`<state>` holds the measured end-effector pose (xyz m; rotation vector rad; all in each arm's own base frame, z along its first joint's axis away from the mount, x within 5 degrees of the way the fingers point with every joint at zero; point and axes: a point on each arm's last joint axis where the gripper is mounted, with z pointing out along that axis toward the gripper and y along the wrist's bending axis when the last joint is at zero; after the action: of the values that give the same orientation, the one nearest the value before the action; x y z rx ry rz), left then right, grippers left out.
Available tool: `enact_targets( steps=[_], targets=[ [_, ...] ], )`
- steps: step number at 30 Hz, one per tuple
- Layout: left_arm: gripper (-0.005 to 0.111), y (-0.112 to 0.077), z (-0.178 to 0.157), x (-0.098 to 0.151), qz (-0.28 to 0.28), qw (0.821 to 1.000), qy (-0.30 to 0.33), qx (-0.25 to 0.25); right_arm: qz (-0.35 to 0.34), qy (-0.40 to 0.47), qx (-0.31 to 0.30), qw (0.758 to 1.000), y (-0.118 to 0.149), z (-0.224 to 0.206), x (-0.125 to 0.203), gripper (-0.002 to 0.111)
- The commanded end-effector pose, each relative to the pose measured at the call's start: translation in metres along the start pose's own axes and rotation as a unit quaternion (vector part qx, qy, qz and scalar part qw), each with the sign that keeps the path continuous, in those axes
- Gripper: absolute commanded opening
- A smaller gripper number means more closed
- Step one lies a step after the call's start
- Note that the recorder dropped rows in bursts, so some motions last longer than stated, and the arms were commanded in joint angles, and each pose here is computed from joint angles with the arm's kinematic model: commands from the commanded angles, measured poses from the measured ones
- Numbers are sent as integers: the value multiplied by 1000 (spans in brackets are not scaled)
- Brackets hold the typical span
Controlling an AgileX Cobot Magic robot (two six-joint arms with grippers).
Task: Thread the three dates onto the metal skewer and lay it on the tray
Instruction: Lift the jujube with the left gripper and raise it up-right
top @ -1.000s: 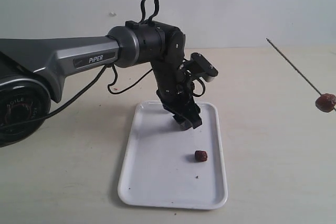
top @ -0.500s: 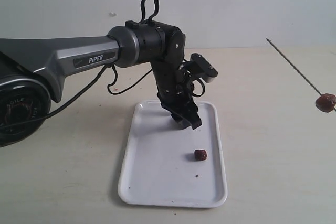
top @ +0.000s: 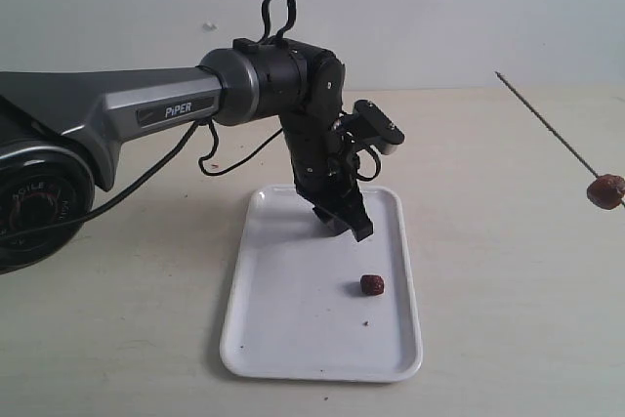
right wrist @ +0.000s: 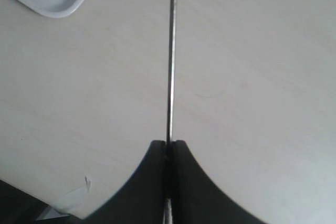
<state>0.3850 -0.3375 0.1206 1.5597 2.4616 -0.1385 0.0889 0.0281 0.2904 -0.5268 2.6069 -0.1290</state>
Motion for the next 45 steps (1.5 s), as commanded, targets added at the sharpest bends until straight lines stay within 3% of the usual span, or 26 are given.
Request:
enact_targets(
  steps=[1, 12, 19, 25, 28, 34, 41, 45],
  targets=[
    [33, 1, -2, -1, 2, 1000, 0, -4, 1, -11, 3, 1000, -1, -3, -1, 0],
    [33, 4, -9, -8, 3, 999, -41, -24, 2, -11, 4, 1000, -2, -3, -1, 0],
    [33, -2, -39, -4, -25, 1000, -11, 0, 12, -13, 14, 1000, -3, -3, -1, 0],
    [33, -12, -70, -1, -28, 998, 5, 51, 27, -21, 43, 998, -9, -4, -2, 0],
    [33, -15, -85, -4, -38, 992, -37, 114, 31, -26, 37, 998, -9, -6, -1, 0],
    [33, -1, -112, -7, -120, 951, -143, 248, 38, -32, 18, 999, -6, -9, 3, 0],
    [33, 22, -142, -11, -229, 855, -254, 390, 33, -1, 13, 999, -2, 6, 12, 0],
    [33, 24, -148, -14, -273, 822, -258, 427, 20, 17, 15, 1000, 0, 14, 18, 0]
  ],
)
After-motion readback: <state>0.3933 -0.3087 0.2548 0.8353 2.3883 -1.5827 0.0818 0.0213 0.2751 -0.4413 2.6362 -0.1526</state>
